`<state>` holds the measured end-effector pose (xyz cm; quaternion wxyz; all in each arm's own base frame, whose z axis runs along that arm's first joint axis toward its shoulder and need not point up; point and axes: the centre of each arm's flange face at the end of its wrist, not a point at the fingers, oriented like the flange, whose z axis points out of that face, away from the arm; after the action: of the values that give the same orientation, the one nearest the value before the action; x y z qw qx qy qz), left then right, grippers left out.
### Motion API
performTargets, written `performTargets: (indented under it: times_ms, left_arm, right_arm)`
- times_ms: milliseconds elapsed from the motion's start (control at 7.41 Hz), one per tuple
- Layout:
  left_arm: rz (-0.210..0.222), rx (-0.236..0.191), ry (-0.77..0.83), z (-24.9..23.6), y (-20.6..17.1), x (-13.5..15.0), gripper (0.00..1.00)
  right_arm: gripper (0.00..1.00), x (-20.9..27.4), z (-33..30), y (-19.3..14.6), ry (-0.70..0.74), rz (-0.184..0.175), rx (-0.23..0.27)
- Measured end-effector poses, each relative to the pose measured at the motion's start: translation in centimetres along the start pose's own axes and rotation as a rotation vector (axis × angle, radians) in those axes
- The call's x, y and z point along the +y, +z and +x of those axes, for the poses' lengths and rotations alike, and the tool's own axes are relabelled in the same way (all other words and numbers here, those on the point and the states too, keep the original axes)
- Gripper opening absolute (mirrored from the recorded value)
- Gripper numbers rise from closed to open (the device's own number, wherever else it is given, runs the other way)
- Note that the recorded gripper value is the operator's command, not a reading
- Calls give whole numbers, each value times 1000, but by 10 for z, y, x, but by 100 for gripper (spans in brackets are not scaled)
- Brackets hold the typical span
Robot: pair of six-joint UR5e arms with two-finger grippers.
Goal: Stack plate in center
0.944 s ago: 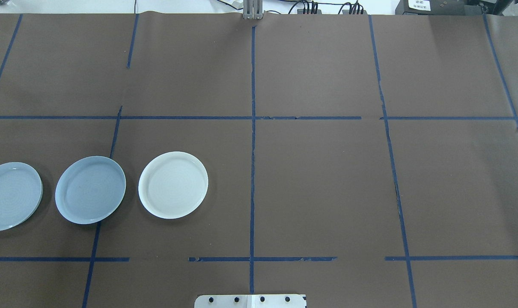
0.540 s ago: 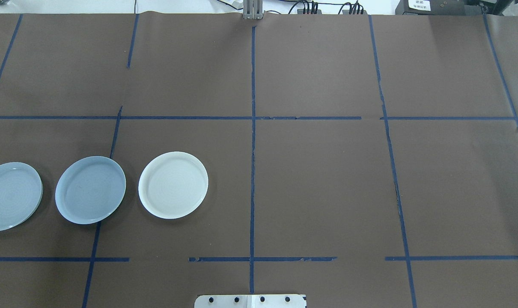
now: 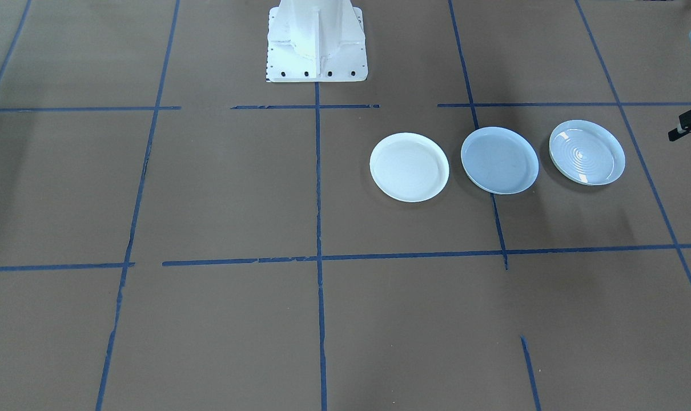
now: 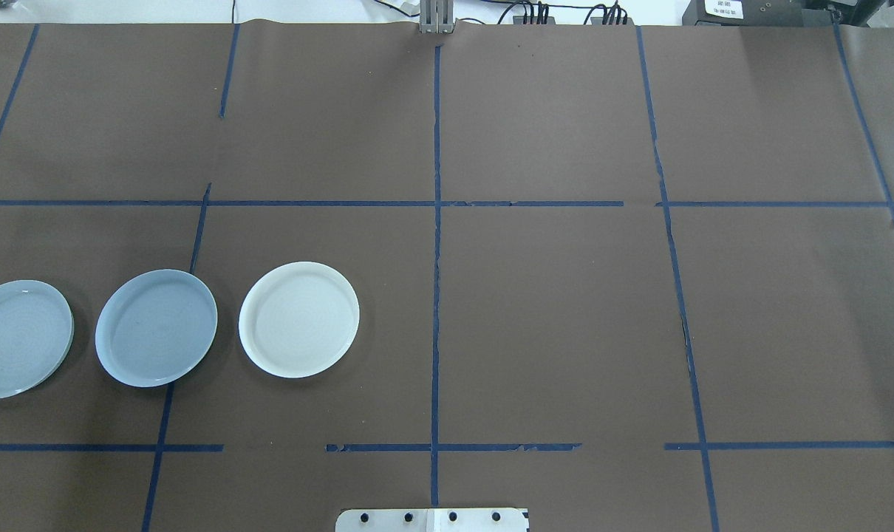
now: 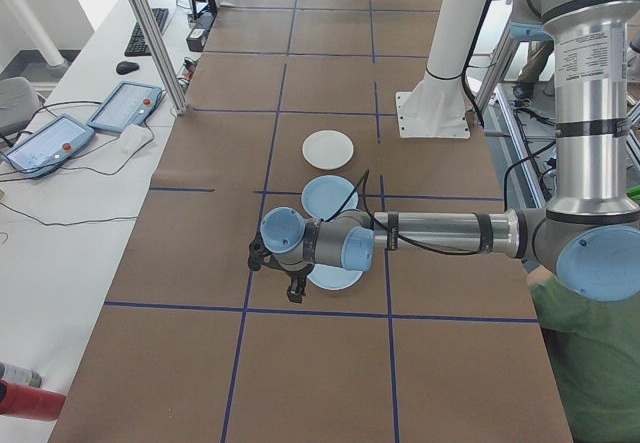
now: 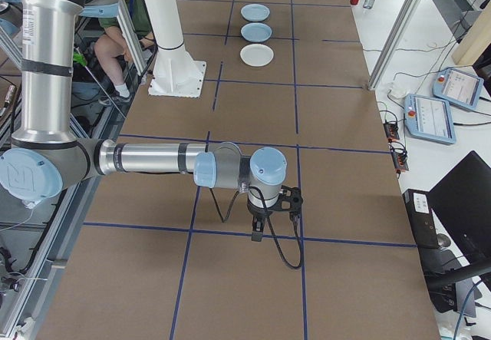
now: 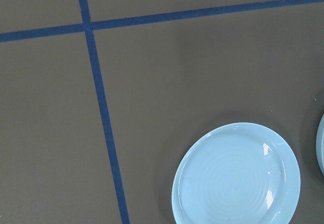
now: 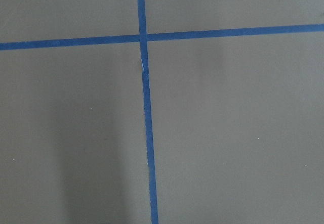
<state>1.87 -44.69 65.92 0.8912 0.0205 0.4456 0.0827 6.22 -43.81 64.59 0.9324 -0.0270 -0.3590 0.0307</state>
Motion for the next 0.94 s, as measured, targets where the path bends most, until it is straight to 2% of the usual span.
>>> performTargets:
  times_ms: [270, 540, 810, 944]
  left_arm:
    - [53, -38, -29, -10, 41, 9, 100]
    - [87, -20, -49, -7, 86, 26, 100]
    - [63, 9, -41, 3, 121, 39, 99]
    - [43, 16, -34, 7, 131, 43, 85]
  right_arm:
    - [100, 0, 0, 0, 1, 0, 0]
    - [100, 0, 0, 0, 0, 0, 0]
    - [100, 0, 0, 0, 0, 0, 0]
    - [100, 0, 0, 0, 0, 0, 0]
